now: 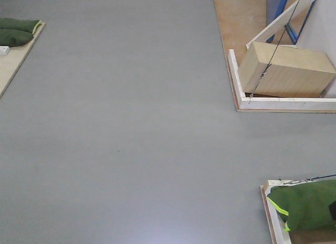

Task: Move to blue door and open it
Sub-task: 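Drive the base forward toward the blue glass door beside the platform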

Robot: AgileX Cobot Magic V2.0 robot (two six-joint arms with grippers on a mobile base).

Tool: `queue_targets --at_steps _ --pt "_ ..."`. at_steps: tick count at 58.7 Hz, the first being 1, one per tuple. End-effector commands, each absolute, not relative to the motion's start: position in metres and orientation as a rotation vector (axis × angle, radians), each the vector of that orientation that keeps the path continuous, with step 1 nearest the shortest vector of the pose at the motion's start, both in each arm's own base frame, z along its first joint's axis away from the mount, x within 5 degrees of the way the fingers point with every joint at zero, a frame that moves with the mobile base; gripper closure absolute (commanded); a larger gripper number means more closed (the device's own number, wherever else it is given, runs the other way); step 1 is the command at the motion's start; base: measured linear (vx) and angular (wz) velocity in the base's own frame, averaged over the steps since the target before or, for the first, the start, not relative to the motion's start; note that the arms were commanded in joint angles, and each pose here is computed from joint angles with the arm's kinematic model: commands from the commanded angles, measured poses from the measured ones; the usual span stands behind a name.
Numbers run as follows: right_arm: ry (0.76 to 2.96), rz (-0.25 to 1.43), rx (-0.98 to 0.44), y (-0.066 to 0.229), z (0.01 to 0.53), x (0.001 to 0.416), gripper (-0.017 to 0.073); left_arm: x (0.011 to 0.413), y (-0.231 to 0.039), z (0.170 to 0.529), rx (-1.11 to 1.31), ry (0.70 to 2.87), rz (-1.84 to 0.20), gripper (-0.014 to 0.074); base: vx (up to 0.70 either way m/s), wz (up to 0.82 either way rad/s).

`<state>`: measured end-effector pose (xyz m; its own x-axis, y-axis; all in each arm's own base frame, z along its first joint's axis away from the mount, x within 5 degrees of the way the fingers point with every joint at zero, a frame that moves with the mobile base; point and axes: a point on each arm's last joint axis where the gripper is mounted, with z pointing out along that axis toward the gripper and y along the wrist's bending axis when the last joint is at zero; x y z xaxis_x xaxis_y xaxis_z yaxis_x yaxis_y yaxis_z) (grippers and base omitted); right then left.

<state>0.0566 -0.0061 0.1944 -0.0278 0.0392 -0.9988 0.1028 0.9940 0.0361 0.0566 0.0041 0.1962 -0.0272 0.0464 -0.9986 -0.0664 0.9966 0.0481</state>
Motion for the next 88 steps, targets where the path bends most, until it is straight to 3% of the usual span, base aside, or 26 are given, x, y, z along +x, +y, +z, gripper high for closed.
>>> queue_targets --at_steps 1,53,88 --pt "1.498 -0.056 0.096 -0.0055 0.2034 0.0552 0.0561 0.0536 0.0033 0.2137 -0.015 1.467 0.081 0.0521 0.00 -0.01" --pt "1.495 -0.051 0.091 -0.0052 0.2034 0.0552 0.0561 0.0540 0.0016 0.2110 0.008 1.475 0.056 0.0521 0.02 -0.01" --pt "1.497 -0.046 0.087 -0.0049 0.2031 0.0552 0.0561 0.0540 0.0036 0.2109 -0.020 1.476 0.086 0.0521 0.26 -0.04"
